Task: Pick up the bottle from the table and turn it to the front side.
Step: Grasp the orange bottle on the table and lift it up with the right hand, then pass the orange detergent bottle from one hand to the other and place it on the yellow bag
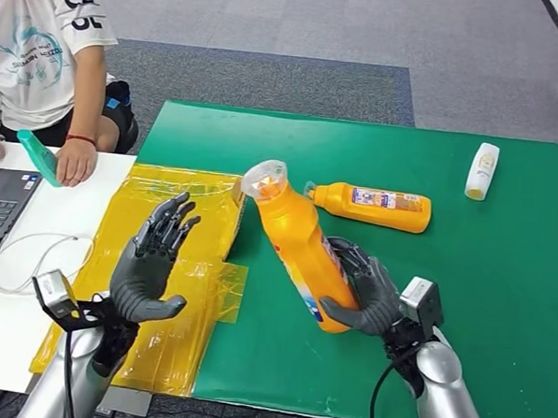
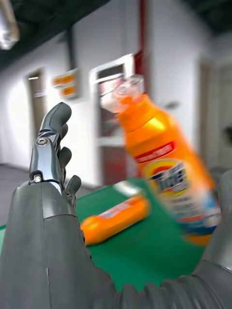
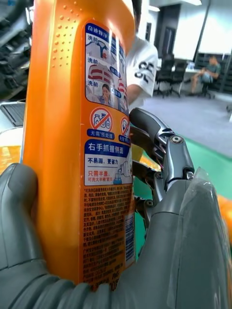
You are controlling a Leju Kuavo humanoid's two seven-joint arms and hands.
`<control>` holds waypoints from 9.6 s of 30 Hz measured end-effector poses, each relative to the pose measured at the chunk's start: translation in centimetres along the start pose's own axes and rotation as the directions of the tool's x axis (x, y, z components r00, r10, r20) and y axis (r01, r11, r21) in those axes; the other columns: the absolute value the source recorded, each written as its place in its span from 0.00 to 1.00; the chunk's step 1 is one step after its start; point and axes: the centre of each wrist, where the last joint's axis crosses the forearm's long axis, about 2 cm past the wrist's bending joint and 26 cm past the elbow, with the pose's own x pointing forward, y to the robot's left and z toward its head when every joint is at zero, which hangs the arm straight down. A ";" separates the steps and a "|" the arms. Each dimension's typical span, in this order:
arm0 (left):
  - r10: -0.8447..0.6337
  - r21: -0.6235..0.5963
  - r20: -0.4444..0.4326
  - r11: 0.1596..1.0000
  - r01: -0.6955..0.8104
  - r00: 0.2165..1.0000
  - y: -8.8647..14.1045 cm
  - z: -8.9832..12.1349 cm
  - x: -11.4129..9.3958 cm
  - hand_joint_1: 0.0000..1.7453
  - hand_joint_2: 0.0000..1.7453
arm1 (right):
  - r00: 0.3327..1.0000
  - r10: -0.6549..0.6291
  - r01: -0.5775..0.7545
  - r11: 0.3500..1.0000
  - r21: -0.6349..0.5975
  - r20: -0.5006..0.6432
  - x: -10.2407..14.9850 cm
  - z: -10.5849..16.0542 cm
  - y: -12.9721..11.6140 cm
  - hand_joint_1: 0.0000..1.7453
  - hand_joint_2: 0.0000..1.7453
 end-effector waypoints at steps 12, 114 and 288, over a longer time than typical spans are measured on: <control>0.234 -0.076 -0.032 0.969 -0.236 0.972 3.9 -1.4 -2.6 0.00 1.00 | 0.996 0.063 -0.070 0.990 0.120 0.059 0.5 -3.7 2.9 1.00 1.00; -0.038 -0.100 -0.047 0.994 0.033 0.998 1.4 -4.7 -2.0 1.00 1.00 | 0.966 0.258 -0.257 0.965 0.042 -0.021 0.2 -5.1 6.7 1.00 1.00; -0.543 0.172 -0.069 0.820 0.546 0.837 -0.9 1.1 5.4 0.00 1.00 | 0.978 -0.020 0.029 0.999 -0.041 0.208 3.8 -0.2 1.8 0.00 1.00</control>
